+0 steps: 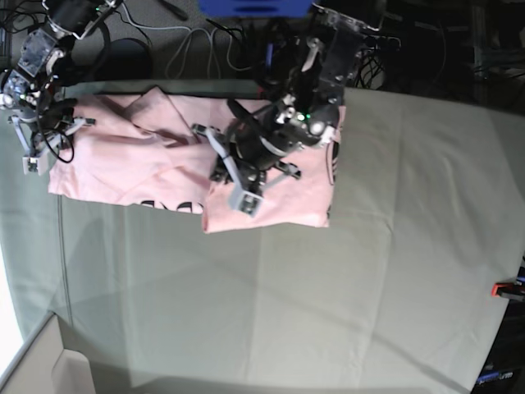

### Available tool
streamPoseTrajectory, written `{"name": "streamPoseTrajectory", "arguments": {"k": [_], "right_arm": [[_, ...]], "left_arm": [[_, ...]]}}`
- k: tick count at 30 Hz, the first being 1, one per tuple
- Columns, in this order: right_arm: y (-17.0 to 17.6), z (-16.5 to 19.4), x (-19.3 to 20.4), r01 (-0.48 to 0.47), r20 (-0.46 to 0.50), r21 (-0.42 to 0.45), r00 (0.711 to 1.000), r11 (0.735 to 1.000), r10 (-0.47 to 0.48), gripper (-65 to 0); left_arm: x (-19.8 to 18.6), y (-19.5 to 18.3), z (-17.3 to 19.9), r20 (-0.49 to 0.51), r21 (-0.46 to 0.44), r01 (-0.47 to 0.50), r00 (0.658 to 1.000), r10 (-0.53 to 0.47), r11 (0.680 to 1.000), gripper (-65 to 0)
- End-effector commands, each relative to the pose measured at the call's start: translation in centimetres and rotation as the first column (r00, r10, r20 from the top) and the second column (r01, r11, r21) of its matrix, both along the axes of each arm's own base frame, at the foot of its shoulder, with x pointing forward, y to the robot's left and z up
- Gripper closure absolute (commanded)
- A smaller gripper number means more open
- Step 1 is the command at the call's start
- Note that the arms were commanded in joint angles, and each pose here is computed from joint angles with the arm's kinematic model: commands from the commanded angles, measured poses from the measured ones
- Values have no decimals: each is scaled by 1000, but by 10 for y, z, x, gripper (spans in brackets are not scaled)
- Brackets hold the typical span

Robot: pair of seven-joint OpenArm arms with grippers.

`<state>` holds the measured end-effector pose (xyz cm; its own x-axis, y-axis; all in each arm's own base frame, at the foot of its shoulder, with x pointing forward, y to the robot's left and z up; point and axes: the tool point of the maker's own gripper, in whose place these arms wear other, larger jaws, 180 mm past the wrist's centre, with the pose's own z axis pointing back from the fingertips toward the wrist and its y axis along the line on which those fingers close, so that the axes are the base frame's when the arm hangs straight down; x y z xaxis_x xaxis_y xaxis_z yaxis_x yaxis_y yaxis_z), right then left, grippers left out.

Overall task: Layout the t-shirt on the table in an organized manner, then fold the t-shirt properly
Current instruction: 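Fold the strip end with the left gripper toward the right gripper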

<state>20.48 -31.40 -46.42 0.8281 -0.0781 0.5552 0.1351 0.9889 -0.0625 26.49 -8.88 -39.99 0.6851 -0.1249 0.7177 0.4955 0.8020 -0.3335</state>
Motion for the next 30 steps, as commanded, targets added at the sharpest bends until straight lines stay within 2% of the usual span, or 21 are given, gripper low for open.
{"name": "streamPoseTrajectory", "arguments": {"k": [1,5,9,13,16,18,21,23,24,30], "right_arm": [[-7,11,9,-4,39,-20,999,1000,5,0],[-5,10,9,-10,32,-20,999,1000,11,-1],[-1,10,13,-59,19,-34,998,998,60,-114],[-11,18,13,-30,35,-51,999,998,32,-235],[-25,39,14,19,90,-94,996,995,-11,-302],[-25,50,17,27,118,-113,993,993,-13,-335],[-27,63,21,24,142,-142,990,990,-4,-359],[-27,64,22,24,146,-144,989,989,-3,-361],[-27,62,22,25,144,-139,990,990,-4,-361],[-16,23,20,33,77,-30,997,999,-31,-361]], "left_arm": [[10,-10,16,49,-45,-2,999,4,999,-2],[5,-10,-2,-1,-27,-6,1000,6,1000,-4],[8,-11,-14,-34,-5,6,999,-6,1000,-5],[8,-11,-17,-42,-3,6,999,-6,1000,-10],[8,-13,-15,-42,-10,6,999,-6,1000,-84],[8,-15,-14,-41,-13,7,999,-8,1000,-169],[7,-16,-13,-37,-17,11,999,-11,1000,-307],[11,-16,-3,-12,-28,8,1000,-8,1000,-373],[13,-15,2,5,-32,5,1000,-5,999,-389],[31,-10,48,128,-73,-16,991,26,997,-389]]}}
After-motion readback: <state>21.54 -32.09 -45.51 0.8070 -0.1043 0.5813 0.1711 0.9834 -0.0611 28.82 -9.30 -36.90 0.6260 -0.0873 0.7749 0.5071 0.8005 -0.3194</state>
